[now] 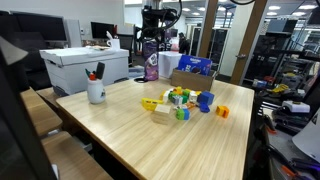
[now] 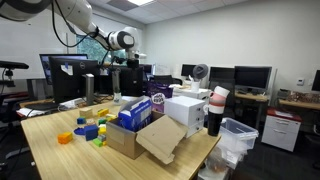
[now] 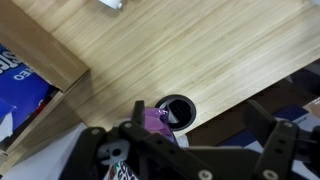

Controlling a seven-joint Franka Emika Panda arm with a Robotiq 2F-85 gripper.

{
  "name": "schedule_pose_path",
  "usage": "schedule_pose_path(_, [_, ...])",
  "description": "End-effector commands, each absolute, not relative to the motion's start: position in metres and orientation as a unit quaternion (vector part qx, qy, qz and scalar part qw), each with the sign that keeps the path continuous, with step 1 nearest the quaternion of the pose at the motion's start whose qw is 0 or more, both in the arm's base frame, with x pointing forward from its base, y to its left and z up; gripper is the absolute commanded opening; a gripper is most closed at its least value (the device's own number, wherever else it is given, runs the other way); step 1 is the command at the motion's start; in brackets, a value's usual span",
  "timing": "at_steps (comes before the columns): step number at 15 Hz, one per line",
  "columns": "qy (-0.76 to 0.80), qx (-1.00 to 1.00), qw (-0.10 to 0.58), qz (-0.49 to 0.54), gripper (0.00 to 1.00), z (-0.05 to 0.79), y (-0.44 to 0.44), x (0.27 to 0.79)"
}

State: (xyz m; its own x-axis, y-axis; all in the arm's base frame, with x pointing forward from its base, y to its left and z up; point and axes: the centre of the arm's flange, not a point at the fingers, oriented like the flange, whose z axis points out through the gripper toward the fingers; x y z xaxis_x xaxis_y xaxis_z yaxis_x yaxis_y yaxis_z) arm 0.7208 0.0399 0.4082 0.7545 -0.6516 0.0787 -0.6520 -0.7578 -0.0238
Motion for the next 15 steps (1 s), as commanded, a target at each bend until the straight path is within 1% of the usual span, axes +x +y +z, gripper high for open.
schedule_pose_path(1, [-0.432, 0.900, -0.013, 0.062, 1.00, 0.406, 0.039, 0.744])
schedule_pose_path(12, [-0.653, 0.749, -0.019, 0.105, 1.00, 0.403, 0.002, 0.771])
schedule_pose_path(15, [-0.720, 0.681, -0.014, 0.136, 1.00, 0.401, -0.012, 0.782])
